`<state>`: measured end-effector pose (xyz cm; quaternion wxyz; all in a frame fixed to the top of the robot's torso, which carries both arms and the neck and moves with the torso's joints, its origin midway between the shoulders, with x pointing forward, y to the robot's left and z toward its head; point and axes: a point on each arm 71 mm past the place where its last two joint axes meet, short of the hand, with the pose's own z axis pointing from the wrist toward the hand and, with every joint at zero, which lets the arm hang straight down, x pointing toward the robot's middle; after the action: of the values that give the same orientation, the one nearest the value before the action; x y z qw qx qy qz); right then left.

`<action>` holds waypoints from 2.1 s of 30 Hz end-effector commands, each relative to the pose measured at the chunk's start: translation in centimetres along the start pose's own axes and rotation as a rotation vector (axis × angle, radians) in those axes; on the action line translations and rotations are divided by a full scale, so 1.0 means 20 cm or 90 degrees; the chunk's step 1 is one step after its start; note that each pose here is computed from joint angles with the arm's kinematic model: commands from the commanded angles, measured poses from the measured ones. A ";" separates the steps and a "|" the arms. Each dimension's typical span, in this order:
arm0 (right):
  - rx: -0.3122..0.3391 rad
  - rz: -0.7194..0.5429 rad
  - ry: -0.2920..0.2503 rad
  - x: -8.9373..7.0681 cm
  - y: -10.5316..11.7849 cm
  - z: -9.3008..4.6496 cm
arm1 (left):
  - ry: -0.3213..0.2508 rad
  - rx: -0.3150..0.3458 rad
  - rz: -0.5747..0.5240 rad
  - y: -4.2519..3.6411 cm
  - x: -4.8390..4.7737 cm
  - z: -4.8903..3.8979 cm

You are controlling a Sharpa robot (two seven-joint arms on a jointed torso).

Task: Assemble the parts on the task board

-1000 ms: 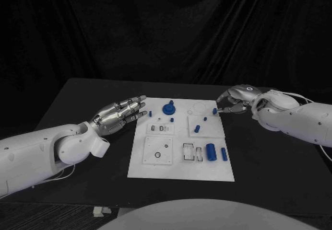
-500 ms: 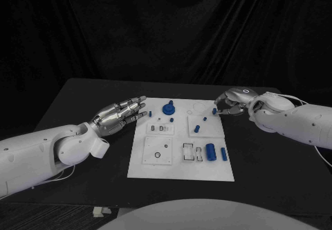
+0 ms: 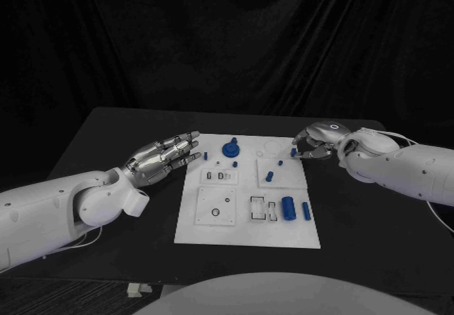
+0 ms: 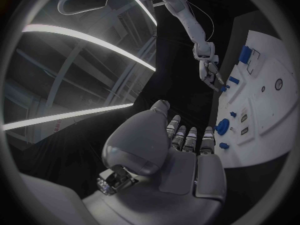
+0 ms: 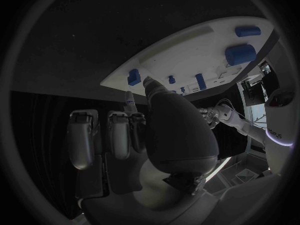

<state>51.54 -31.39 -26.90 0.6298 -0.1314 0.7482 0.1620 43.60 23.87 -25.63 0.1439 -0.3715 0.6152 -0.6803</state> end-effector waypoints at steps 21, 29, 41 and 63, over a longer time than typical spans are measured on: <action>0.030 -0.002 0.006 0.03 -0.01 0.02 | 0.015 0.010 -0.009 0.000 0.015 0.006; 0.031 -0.002 0.010 0.04 0.00 0.03 | 0.014 0.009 -0.009 0.000 0.014 0.003; 0.029 -0.002 0.012 0.06 0.01 0.04 | 0.014 0.009 -0.009 0.001 0.014 0.002; 0.035 -0.003 0.016 0.07 0.01 0.05 | 0.017 0.008 -0.011 0.001 0.015 -0.001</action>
<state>52.17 -30.64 -28.25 0.6251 -0.1241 0.7564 0.1473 43.48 23.82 -25.64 0.1377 -0.3698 0.6153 -0.6824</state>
